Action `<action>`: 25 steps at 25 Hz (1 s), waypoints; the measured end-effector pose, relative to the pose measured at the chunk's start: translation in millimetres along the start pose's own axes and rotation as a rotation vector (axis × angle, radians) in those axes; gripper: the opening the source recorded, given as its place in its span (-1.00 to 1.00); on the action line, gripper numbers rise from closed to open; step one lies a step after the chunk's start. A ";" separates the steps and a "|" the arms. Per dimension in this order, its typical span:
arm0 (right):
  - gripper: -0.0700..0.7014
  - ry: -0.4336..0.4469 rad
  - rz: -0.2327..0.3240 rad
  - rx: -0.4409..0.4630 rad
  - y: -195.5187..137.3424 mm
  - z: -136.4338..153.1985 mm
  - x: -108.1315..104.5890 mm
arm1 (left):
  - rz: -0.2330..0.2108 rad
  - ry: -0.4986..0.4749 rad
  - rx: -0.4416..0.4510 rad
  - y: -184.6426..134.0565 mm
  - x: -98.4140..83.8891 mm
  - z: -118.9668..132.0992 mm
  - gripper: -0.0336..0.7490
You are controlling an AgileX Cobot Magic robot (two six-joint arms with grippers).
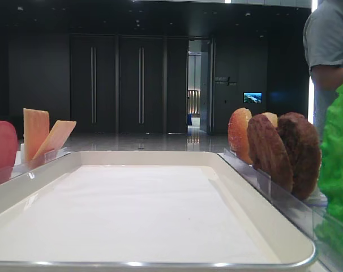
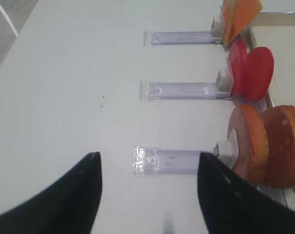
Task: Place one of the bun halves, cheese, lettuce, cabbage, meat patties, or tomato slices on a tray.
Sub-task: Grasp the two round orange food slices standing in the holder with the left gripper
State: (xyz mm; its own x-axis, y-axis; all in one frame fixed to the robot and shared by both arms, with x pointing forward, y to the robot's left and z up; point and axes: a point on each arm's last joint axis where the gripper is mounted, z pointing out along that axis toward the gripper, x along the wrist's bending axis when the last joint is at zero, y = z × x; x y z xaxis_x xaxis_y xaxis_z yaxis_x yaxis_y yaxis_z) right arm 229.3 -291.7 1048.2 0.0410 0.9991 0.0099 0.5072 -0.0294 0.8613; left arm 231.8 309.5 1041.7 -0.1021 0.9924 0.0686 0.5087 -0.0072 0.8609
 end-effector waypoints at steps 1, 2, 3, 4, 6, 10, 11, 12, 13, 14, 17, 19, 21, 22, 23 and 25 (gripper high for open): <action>0.58 0.000 0.000 0.000 0.0 0.0 0.0 | 0.001 0.000 0.000 0.0 0.0 0.0 0.29; 0.58 0.000 0.000 0.000 0.0 0.0 0.0 | 0.002 0.000 0.000 0.0 0.0 0.0 0.29; 0.58 0.000 0.000 0.000 0.0 0.0 0.0 | 0.003 0.000 0.000 0.0 0.0 0.0 0.29; 0.58 0.000 0.000 0.000 0.0 0.0 0.0 | 0.004 0.000 0.000 0.0 0.0 0.0 0.29; 0.58 0.000 0.000 0.000 0.0 0.0 0.0 | 0.004 0.000 0.000 0.0 0.0 0.0 0.29; 0.58 0.000 0.000 0.000 0.0 0.0 0.0 | 0.003 -0.005 0.029 1.5 -0.6 2.0 0.29; 0.58 0.000 0.000 0.000 0.0 0.0 0.0 | 0.004 -0.008 0.054 3.6 -0.8 3.5 0.29; 0.58 0.000 0.000 0.000 0.0 0.0 0.0 | 0.005 -0.009 0.087 7.2 -0.9 5.2 0.29; 0.58 0.000 0.000 0.000 0.0 0.0 0.0 | 0.007 -0.010 0.119 12.0 -0.9 6.8 0.29; 0.58 0.000 0.000 0.000 0.0 0.0 0.0 | 0.009 -0.011 0.152 17.4 -1.0 8.6 0.29; 0.58 0.000 0.000 0.000 0.0 0.0 0.0 | 0.014 -0.015 0.236 35.7 -1.3 15.3 0.29; 0.58 0.000 0.000 0.000 0.0 0.0 0.0 | 0.010 -0.025 0.284 50.1 -2.5 21.0 0.29; 0.58 0.000 0.000 0.000 0.0 0.0 0.0 | -0.003 -0.045 0.337 65.8 -4.6 27.9 0.29; 0.58 0.000 0.000 0.000 0.0 0.0 0.0 | -0.010 -0.057 0.383 73.8 -6.3 34.7 0.29; 0.58 0.000 0.000 0.000 0.0 0.0 0.0 | -0.015 -0.067 0.415 79.9 -7.6 39.4 0.29; 0.58 0.000 0.000 0.000 0.0 0.0 0.0 | -0.021 -0.082 0.484 92.3 -9.8 50.7 0.29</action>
State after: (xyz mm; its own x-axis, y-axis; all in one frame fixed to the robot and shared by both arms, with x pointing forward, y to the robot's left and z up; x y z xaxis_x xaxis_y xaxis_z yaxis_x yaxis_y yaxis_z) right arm 229.3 -291.7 1048.2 0.0410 0.9991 0.0099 0.5072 -0.0294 0.8613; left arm 323.0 305.4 1095.0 -0.0590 0.9983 -0.0026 0.8483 0.0515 0.5269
